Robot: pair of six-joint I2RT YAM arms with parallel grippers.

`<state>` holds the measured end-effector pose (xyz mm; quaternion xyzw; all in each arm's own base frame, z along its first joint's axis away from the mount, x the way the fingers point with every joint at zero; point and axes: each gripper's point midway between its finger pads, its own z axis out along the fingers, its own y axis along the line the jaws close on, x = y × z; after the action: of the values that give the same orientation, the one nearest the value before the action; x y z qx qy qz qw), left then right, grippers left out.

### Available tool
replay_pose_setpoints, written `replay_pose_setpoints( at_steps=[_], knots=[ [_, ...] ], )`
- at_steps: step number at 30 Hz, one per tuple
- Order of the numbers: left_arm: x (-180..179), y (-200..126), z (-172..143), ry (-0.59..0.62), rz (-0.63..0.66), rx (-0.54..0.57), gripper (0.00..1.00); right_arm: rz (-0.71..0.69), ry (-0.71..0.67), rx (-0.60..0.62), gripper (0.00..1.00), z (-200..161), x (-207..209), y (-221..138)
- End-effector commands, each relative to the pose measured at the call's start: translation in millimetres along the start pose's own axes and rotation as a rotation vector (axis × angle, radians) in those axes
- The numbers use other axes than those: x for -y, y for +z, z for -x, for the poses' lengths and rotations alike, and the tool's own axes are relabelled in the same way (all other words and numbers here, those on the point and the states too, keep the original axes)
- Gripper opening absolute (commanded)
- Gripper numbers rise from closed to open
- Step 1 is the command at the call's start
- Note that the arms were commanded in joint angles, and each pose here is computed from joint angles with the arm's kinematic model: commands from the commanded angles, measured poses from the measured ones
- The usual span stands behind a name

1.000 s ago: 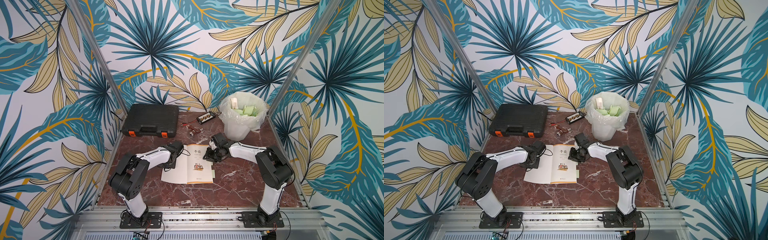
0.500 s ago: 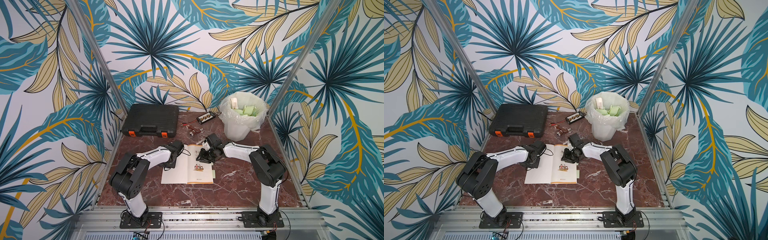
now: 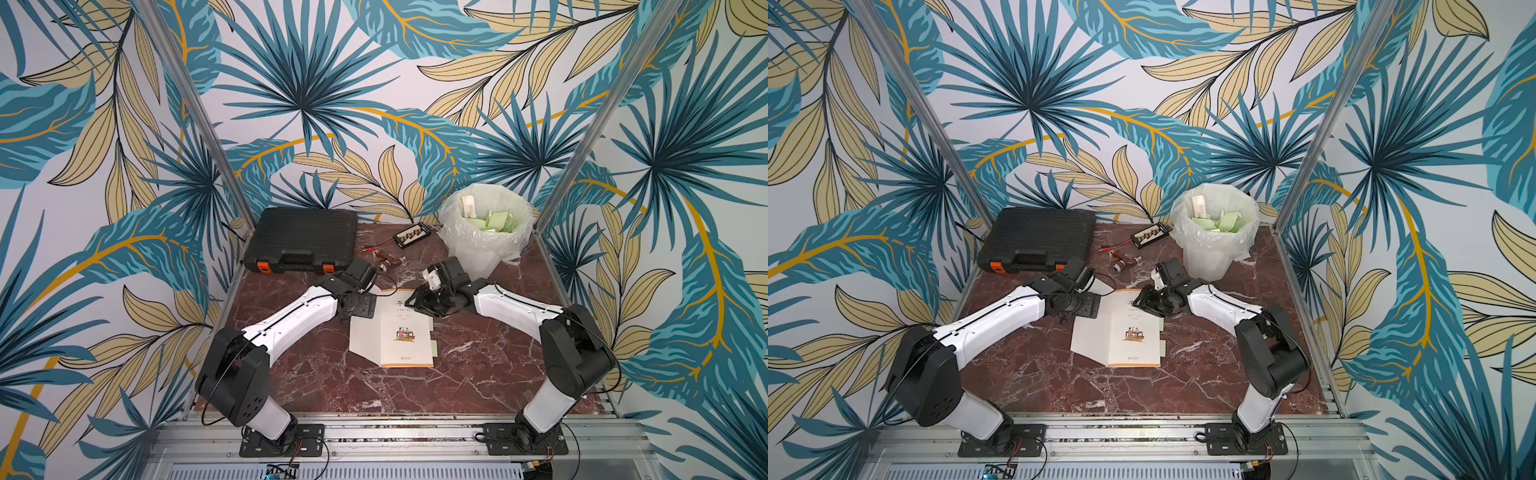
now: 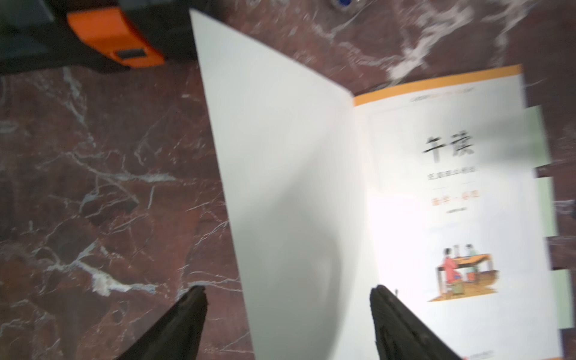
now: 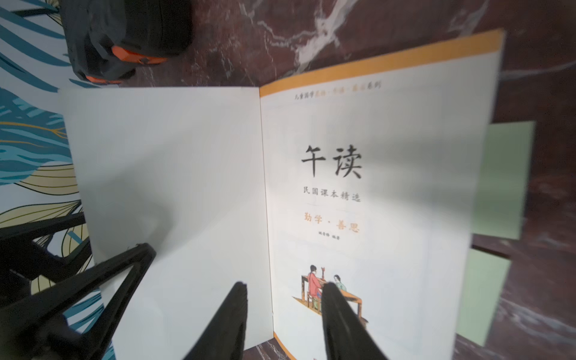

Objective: Peel off the used sticky note
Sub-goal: Turn the page of the book at the center of the board.

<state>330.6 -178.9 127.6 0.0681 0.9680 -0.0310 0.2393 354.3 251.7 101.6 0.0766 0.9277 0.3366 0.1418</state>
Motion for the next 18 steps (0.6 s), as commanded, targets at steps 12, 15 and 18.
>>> replay_pose_setpoints(
  at_steps=[12,15,18],
  knots=[
    [66.8,25.5,2.4,0.045,-0.116,-0.053,0.90,-0.213,0.090,-0.002,0.43,23.2,103.4,3.6],
    [62.3,29.5,-3.4,0.044,-0.093,-0.073,0.90,-0.159,0.094,-0.043,0.43,17.8,103.3,18.8],
    [51.8,31.7,-5.1,0.039,-0.040,-0.068,0.87,-0.138,0.093,-0.066,0.43,13.8,108.3,29.5]
  ],
)
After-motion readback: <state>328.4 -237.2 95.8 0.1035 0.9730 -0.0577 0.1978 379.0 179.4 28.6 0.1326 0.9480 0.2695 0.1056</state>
